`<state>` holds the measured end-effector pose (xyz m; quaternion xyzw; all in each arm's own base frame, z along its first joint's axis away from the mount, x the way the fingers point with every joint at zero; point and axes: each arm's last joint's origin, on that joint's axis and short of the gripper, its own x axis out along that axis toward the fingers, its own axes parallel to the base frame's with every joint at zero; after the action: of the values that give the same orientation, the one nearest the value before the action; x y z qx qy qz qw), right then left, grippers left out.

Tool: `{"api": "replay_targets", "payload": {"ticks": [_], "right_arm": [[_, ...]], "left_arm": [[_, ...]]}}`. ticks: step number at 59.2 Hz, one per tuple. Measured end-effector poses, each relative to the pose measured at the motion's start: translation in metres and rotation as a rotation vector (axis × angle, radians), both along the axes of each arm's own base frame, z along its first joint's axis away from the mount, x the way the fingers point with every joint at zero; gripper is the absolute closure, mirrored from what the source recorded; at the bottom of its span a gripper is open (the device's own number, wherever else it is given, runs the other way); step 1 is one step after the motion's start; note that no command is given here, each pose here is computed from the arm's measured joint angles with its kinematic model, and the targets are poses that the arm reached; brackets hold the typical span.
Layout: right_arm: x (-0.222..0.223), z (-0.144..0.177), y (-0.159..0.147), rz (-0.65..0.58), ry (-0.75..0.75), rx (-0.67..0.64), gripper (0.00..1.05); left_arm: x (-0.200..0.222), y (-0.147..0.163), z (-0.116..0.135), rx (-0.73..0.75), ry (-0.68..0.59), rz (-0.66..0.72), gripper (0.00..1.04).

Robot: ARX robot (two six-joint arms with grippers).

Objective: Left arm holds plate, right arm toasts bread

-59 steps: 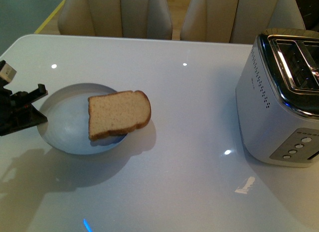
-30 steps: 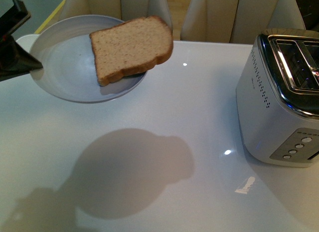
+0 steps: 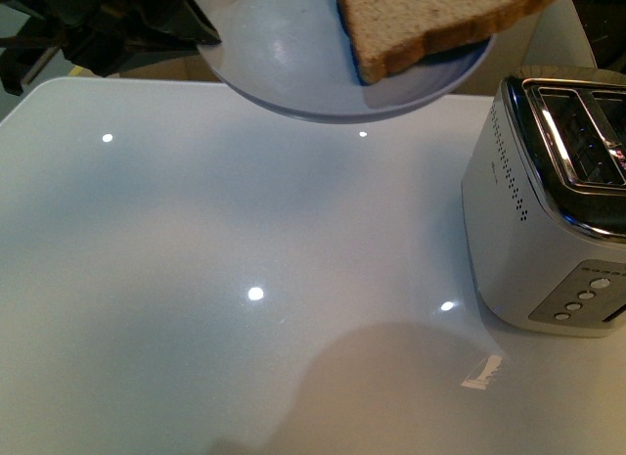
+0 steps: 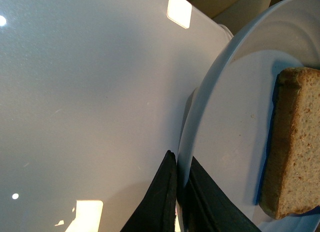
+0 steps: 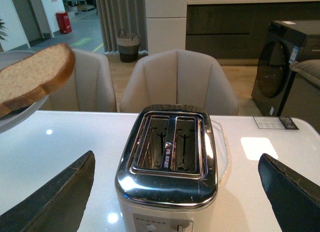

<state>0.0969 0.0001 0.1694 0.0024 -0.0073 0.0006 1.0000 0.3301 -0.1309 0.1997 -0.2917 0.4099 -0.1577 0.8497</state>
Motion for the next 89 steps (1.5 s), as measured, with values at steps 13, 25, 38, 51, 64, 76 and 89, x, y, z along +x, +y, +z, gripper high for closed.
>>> {"api": "replay_targets", "payload": {"ticks": [13,25,38,51,64,76,89], "right_arm": [[0.0,0.0,0.0,0.0,0.0,0.0,0.09],[0.0,0.0,0.0,0.0,0.0,0.0,0.09],[0.005,-0.007,0.0,-0.004,0.479,0.082,0.09],[0.029,0.021,-0.007,0.061,0.381,0.195,0.09],[0.077,0.052,-0.005,0.129,0.287,0.46,0.09],[0.12,0.048,0.024,0.191,0.328,0.552,0.09],[0.158,0.036,0.051,0.215,0.406,0.544,0.09]], "left_arm": [[-0.007,-0.011,0.002,0.004,0.006,-0.033,1.02],[-0.007,-0.011,0.002,0.006,0.005,-0.031,1.02],[-0.007,-0.011,0.003,0.005,0.003,-0.031,1.02],[-0.007,-0.011,0.003,0.005,0.002,-0.03,1.02],[-0.007,-0.011,0.003,0.006,0.002,-0.029,1.02],[-0.007,-0.011,0.003,0.006,0.002,-0.029,1.02],[-0.007,-0.011,0.003,0.006,0.002,-0.029,1.02]]}}
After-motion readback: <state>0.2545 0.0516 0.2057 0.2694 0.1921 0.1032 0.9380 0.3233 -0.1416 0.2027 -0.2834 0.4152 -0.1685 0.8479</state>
